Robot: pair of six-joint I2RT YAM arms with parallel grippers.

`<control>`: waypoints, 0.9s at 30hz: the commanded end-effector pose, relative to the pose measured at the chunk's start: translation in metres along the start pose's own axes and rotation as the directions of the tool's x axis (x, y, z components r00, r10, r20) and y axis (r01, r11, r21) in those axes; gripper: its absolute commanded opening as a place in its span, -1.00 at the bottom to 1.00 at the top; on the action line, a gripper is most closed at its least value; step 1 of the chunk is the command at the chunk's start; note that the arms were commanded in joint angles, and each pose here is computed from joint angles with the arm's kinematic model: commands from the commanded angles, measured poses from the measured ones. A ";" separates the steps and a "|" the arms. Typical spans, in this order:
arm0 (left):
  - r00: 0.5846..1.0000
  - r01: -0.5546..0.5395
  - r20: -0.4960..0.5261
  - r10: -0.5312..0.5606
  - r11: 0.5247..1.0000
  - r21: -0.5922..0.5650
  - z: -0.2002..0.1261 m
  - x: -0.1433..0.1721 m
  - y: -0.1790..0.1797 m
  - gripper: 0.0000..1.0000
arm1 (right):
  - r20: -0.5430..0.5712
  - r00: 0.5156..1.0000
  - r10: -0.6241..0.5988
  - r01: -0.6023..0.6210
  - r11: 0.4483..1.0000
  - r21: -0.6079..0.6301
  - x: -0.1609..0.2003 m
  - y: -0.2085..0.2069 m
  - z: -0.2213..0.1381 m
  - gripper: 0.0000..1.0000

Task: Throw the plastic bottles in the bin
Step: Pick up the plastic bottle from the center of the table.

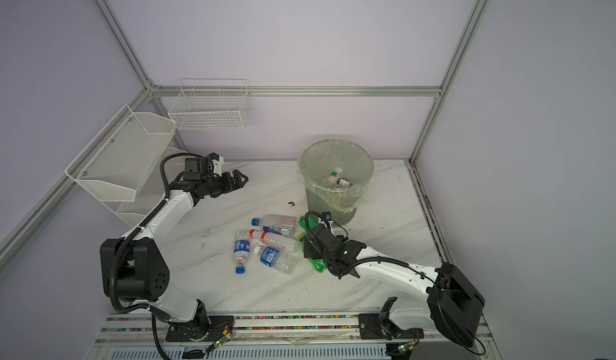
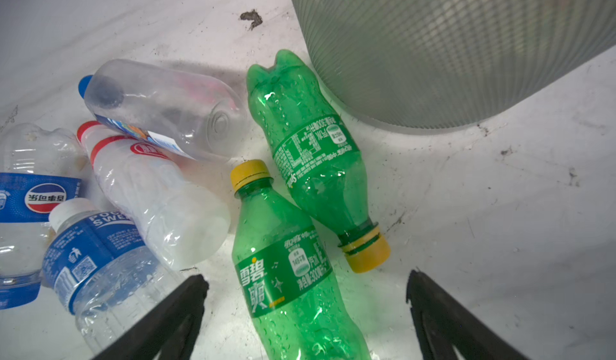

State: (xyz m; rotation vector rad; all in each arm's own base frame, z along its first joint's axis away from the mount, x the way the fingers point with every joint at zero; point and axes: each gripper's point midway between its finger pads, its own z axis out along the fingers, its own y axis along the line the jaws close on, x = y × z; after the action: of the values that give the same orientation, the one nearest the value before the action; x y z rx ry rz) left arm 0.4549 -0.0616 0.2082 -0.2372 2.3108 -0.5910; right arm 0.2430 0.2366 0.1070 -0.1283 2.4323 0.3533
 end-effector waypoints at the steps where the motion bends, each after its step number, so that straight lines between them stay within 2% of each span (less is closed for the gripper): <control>1: 1.000 0.005 0.018 -0.005 1.000 0.017 0.001 -0.002 0.001 1.00 | -0.024 0.999 -0.041 0.041 0.999 -0.027 0.002 0.011 0.001 0.95; 14: 1.000 0.029 -0.005 -0.028 0.999 0.039 0.007 -0.001 -0.002 1.00 | -0.099 0.989 -0.112 0.109 0.993 -0.041 0.023 0.019 0.018 0.95; 27: 1.000 0.030 -0.011 -0.029 0.999 0.039 0.008 0.001 -0.001 1.00 | -0.154 0.981 -0.117 0.111 0.993 -0.044 0.040 0.022 0.032 0.76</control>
State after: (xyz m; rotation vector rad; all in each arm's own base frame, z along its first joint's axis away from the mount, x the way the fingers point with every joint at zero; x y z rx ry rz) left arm 0.4569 -0.0660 0.1939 -0.2571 2.3452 -0.6315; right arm 0.2254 0.2577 0.0589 -0.3219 2.5714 0.3160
